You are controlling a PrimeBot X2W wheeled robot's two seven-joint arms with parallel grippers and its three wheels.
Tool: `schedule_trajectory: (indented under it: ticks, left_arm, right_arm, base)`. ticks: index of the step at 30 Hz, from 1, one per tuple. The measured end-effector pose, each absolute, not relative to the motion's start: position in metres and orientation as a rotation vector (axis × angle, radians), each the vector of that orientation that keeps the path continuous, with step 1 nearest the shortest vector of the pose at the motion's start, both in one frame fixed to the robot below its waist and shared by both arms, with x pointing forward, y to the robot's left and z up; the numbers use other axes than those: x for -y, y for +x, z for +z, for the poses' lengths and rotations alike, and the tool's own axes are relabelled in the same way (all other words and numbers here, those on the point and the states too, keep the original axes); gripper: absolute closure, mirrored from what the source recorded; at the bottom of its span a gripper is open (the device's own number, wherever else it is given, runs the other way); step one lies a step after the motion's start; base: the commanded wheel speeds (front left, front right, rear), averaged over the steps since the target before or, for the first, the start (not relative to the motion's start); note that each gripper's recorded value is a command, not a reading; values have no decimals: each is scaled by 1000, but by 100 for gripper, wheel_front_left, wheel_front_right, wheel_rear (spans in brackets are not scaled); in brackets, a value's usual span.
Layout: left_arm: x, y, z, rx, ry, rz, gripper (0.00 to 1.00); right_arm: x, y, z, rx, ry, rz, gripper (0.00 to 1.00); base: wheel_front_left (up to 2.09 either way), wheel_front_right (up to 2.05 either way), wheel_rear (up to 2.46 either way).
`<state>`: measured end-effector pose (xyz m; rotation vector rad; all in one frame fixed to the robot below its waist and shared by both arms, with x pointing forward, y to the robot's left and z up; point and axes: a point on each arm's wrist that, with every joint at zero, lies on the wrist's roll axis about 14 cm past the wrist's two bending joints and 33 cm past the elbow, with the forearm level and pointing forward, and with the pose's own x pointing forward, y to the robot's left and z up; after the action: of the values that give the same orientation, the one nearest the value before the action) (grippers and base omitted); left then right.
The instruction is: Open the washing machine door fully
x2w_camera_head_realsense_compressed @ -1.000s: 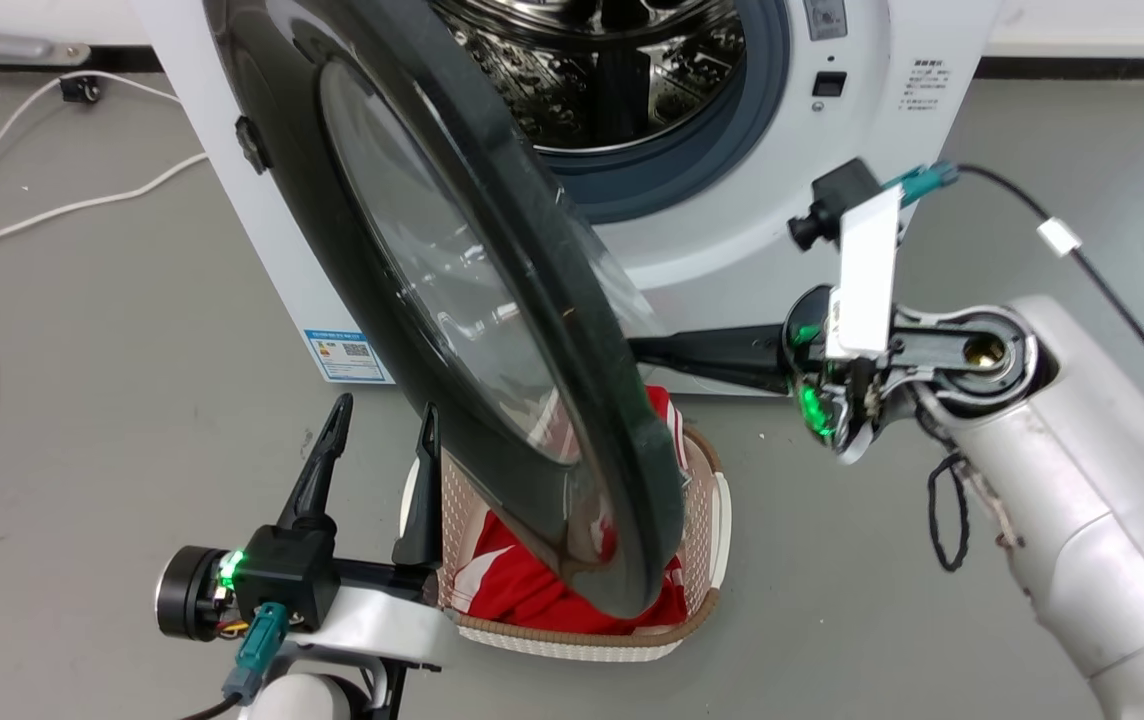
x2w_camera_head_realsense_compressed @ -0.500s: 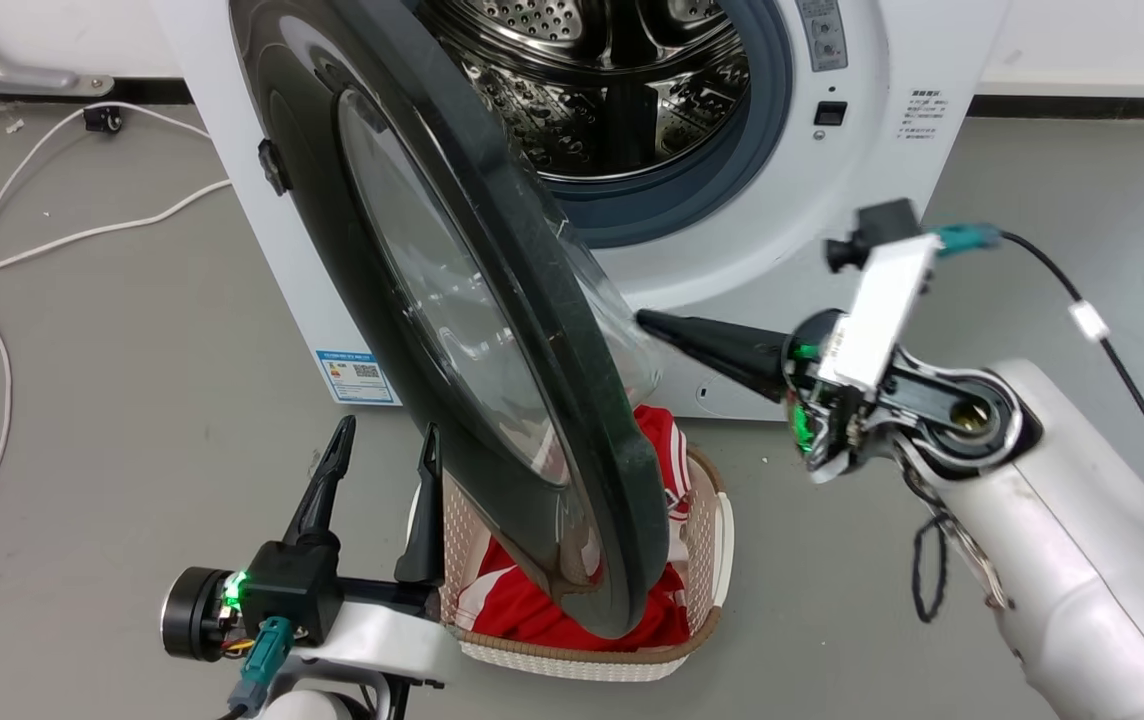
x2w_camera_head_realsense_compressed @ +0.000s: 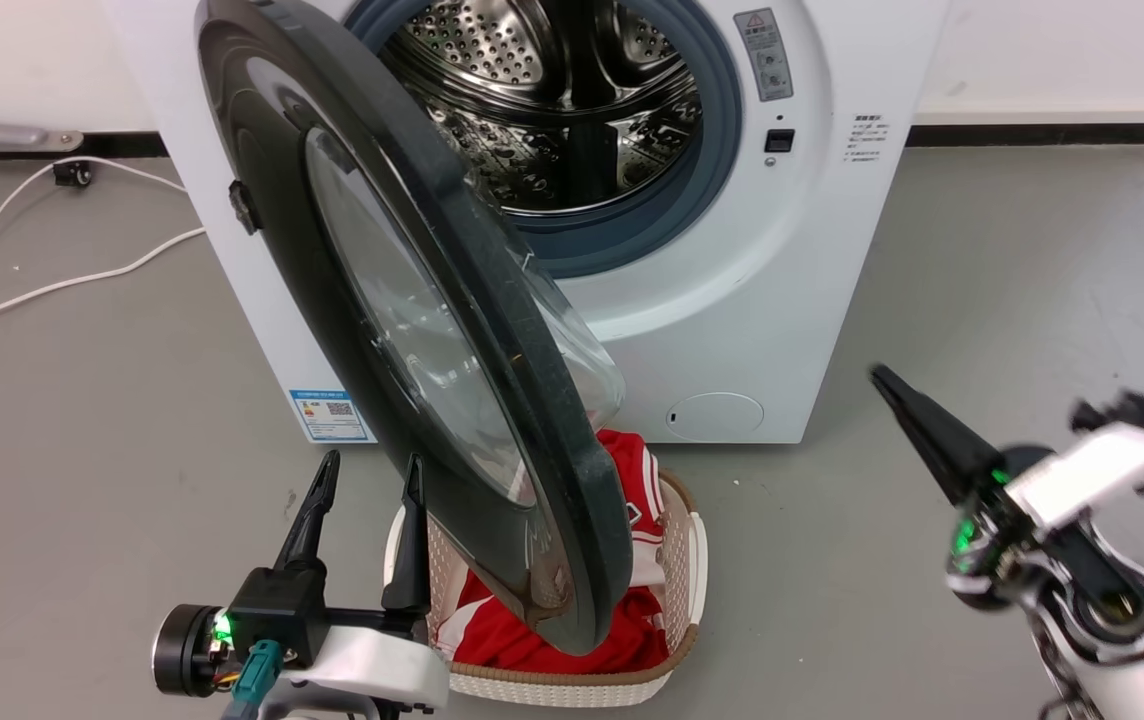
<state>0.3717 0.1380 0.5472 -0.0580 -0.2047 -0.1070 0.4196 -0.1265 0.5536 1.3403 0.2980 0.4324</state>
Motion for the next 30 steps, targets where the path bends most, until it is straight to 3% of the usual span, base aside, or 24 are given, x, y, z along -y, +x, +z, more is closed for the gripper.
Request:
schedule_trajectory:
  ticks: [2, 4, 5, 12, 17, 23, 30]
  left_arm:
    - [-137, 372, 547, 204, -59, -109, 0]
    - [-137, 373, 547, 205, -59, -108, 0]
    - [-137, 373, 547, 203, -59, -108, 0]
    - [-138, 375, 544, 195, -58, -103, 0]
    - [-140, 376, 543, 192, -57, -97, 0]
    - [-142, 379, 541, 187, -57, -92, 0]
    - [-146, 380, 540, 185, -53, -79, 0]
  right_arm:
    - [144, 412, 544, -255, 1354, 360, 100]
    - [158, 404, 535, -218, 1356, 293, 17]
    - [164, 400, 530, -205, 1350, 261, 0]
    - [203, 386, 514, -25, 1270, 45, 0]
    - [233, 383, 508, 71, 1031, -61, 0]
    - [258, 386, 542, 209, 540, -76, 0]
    - [213, 374, 578, 303, 81, 2, 0]
  base:
    - [0, 0, 0]
    - [0, 0, 0]
    - [0, 0, 0]
    - [0, 0, 0]
    - [0, 0, 0]
    - [0, 0, 0]
    - [0, 0, 0]
